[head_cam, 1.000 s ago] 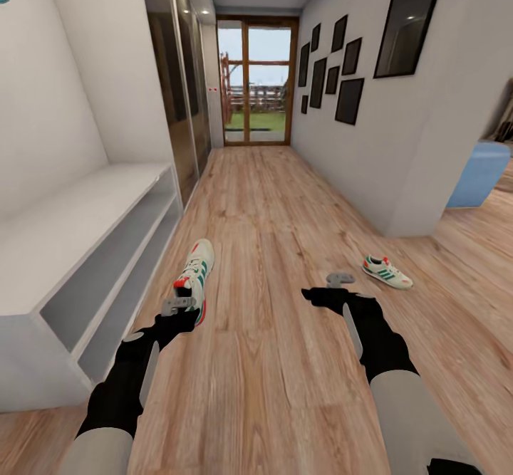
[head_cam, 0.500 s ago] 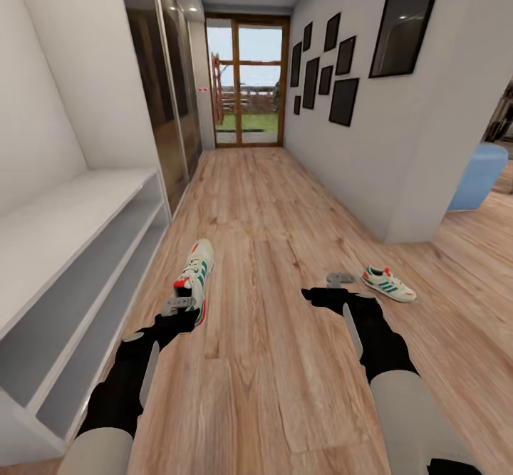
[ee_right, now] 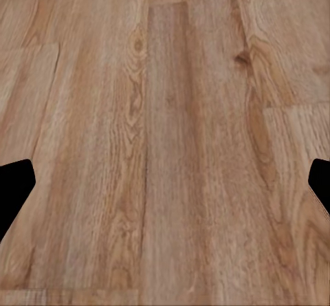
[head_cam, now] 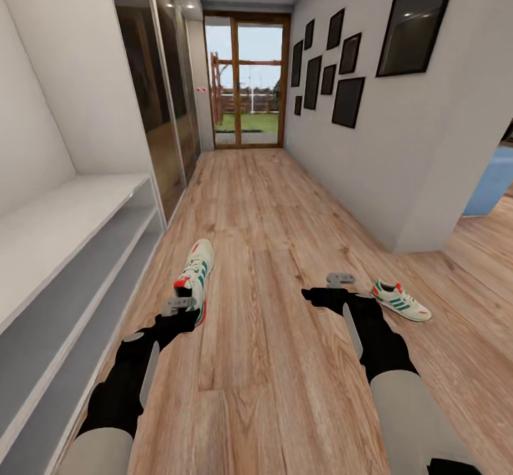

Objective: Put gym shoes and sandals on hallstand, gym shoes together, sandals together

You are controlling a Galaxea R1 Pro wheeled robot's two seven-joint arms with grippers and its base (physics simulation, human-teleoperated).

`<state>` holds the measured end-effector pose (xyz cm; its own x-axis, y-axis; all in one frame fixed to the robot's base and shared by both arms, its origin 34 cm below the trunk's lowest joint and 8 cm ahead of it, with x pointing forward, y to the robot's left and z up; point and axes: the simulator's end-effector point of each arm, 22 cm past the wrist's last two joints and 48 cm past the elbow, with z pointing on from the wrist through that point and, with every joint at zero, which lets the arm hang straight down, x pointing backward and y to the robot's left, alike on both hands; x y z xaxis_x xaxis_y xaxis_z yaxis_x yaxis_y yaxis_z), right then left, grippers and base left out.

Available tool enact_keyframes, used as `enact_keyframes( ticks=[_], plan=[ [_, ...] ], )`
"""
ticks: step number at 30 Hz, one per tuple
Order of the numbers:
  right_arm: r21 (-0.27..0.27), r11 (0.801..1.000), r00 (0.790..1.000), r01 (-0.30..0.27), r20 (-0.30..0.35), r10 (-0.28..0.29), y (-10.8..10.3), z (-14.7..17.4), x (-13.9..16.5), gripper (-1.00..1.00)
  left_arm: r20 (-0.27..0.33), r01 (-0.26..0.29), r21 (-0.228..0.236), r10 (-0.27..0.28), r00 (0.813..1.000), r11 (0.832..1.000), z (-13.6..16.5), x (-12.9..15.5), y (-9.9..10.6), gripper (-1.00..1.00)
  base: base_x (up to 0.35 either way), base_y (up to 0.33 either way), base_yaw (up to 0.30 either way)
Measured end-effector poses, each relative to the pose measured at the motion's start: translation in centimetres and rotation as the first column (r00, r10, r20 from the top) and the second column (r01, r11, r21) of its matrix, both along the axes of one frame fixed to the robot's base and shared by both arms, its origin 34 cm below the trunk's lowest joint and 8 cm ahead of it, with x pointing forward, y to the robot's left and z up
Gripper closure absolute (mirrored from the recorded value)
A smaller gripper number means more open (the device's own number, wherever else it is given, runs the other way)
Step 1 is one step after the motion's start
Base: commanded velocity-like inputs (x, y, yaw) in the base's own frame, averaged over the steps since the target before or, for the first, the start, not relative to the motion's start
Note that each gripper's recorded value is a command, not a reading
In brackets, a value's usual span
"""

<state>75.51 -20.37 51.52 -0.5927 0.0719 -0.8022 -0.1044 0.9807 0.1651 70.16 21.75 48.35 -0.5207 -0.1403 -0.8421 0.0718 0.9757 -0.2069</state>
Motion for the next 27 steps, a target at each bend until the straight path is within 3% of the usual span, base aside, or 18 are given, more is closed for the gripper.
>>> enact_keyframes(
  ticks=[27],
  plan=[
    [0.0, 1.0, 1.0, 0.0, 0.001, 0.0, -0.01, 0.02, 0.01, -1.0, -0.001, 0.0, 0.0, 0.0, 1.0, 1.0, -0.03, -0.03, -0.02, 1.0, 0.347, 0.0, 0.0]
  ],
)
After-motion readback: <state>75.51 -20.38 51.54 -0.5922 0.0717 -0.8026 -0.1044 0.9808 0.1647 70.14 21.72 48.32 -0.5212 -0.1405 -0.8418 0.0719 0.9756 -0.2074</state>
